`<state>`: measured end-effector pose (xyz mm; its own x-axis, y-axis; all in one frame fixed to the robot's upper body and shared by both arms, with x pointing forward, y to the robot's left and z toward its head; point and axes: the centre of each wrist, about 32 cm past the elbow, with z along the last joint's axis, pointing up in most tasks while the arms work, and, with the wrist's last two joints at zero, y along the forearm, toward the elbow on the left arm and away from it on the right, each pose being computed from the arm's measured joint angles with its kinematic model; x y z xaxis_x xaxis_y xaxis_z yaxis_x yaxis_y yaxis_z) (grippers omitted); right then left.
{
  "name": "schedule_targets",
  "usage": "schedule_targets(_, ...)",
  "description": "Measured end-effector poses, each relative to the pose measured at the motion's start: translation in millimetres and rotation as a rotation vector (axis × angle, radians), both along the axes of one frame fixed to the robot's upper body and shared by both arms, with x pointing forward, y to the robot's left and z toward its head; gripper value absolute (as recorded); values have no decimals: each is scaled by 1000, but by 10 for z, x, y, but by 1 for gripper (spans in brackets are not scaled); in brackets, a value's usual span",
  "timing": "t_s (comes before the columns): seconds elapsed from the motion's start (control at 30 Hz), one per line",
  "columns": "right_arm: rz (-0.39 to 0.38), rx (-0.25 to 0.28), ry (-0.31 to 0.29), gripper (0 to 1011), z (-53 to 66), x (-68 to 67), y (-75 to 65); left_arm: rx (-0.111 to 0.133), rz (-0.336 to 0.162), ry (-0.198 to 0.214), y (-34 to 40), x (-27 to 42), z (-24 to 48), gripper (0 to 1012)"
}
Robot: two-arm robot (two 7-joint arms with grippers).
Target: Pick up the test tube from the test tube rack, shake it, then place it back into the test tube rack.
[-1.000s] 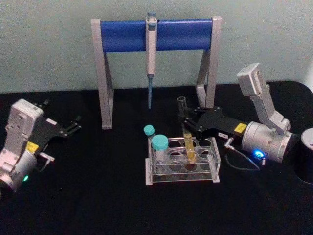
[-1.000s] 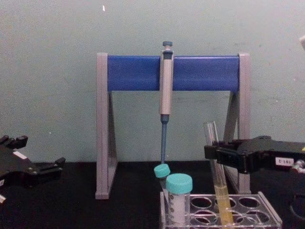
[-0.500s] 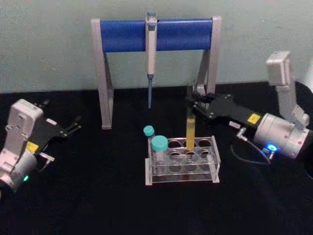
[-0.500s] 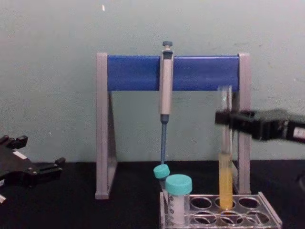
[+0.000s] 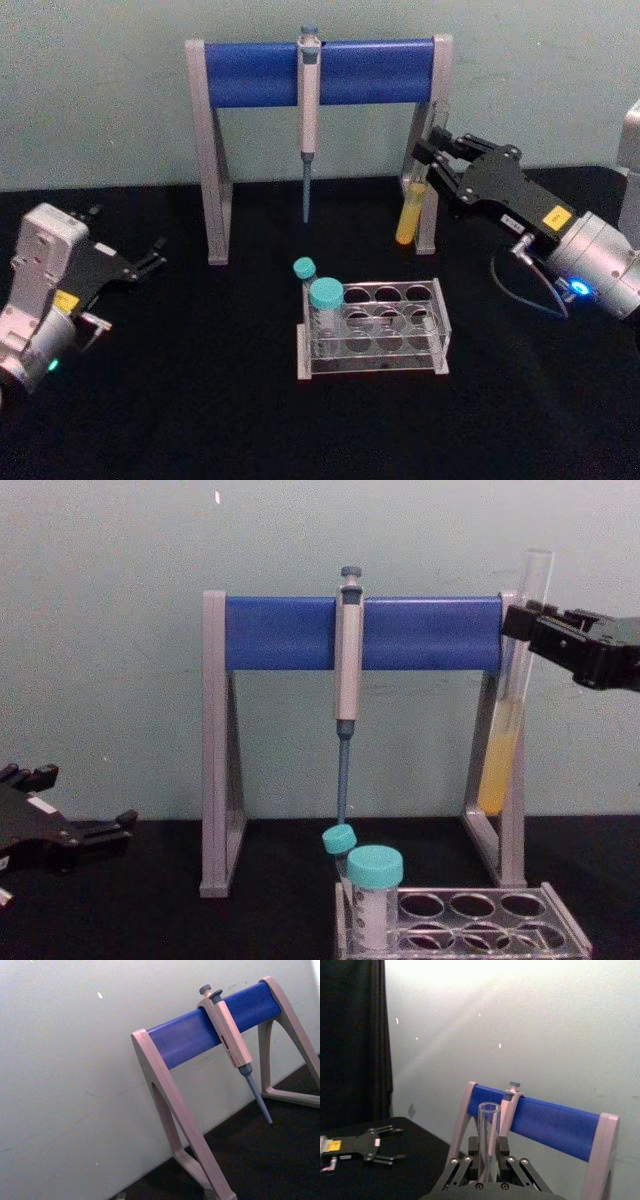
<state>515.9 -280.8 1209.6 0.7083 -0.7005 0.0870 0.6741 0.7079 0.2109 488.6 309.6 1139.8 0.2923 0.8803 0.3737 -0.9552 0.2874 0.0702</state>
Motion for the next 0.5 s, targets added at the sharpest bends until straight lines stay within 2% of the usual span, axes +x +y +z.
schedule_targets(0.5,-46,-30,-21,228,-39,-10,25,0,0,0,0,0,0,1001)
